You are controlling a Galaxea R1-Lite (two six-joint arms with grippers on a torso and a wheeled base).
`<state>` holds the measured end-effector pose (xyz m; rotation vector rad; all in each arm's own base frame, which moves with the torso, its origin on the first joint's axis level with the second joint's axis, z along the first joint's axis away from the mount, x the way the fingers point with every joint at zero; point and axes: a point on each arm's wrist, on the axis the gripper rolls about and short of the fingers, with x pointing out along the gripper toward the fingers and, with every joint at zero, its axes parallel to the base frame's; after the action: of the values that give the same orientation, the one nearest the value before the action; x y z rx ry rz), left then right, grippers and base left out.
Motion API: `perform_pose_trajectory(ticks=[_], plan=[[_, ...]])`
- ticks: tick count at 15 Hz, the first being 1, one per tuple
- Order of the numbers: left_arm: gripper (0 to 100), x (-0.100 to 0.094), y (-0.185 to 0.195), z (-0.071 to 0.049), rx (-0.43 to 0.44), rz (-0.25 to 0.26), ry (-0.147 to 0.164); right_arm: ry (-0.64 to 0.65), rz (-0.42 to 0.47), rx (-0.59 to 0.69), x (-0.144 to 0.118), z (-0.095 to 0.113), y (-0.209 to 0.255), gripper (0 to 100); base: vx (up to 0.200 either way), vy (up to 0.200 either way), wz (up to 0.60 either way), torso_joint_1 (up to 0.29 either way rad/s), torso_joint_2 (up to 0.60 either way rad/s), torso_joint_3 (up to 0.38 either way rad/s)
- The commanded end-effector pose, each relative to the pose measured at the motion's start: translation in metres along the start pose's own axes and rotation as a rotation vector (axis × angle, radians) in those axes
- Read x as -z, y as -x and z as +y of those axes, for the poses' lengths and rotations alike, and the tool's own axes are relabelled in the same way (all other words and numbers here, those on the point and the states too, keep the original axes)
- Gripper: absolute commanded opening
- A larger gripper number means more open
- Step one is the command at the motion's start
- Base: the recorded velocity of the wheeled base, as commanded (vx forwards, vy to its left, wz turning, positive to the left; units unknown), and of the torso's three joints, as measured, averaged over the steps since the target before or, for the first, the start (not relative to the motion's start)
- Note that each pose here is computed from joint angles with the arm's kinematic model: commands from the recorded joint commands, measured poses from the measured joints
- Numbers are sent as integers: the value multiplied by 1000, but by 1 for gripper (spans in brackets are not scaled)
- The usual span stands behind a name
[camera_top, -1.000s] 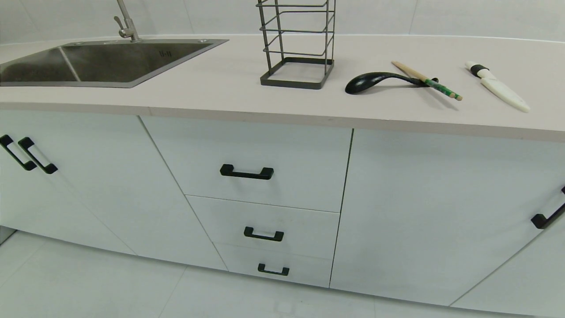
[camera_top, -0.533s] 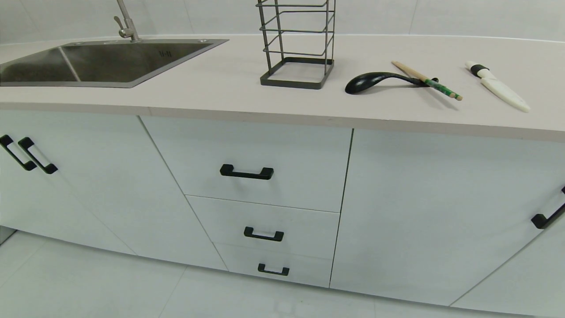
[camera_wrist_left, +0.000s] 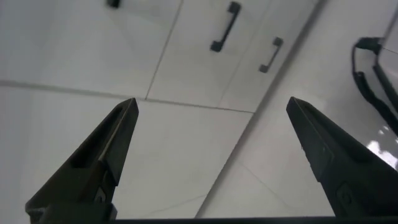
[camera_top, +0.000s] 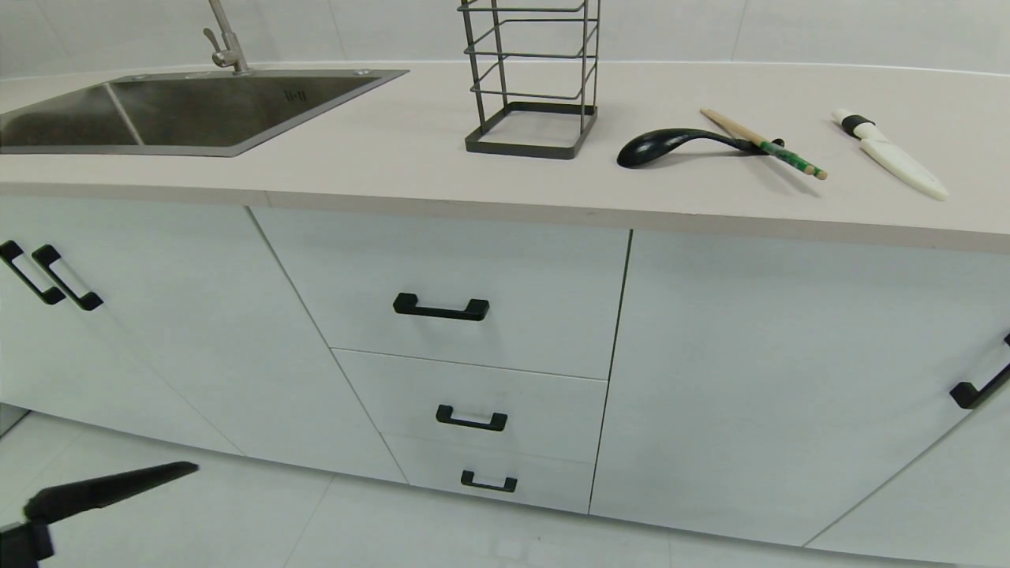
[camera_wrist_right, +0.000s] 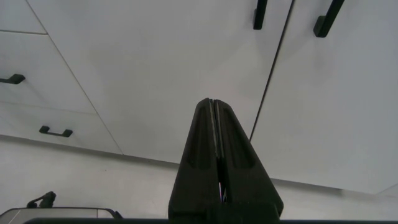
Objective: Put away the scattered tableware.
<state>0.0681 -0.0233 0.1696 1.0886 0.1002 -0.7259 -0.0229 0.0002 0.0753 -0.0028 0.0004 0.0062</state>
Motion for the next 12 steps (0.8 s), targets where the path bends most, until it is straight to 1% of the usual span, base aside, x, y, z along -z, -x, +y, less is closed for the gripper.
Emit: perform_pose_trajectory(ticks=[1,2,3,8,11,12], plan=[[100,-14,-45,-1,245,-13,-124,0,1,-2,0,0,0,0,0,0,0,0,0,0],[100,-20,-52,-3,273,-9,-158,0,1,-2,0,0,0,0,0,0,0,0,0,0],[100,-22,-58,-4,283,-2,-173,0,1,-2,0,0,0,0,0,0,0,0,0,0],[100,-21,-69,-6,317,15,-168,0,1,-2,0,0,0,0,0,0,0,0,0,0],[100,-19,-81,-10,372,44,-164,0,1,-2,0,0,0,0,0,0,0,0,0,0],[100,-19,-81,-9,371,45,-163,0,1,-2,0,0,0,0,0,0,0,0,0,0]])
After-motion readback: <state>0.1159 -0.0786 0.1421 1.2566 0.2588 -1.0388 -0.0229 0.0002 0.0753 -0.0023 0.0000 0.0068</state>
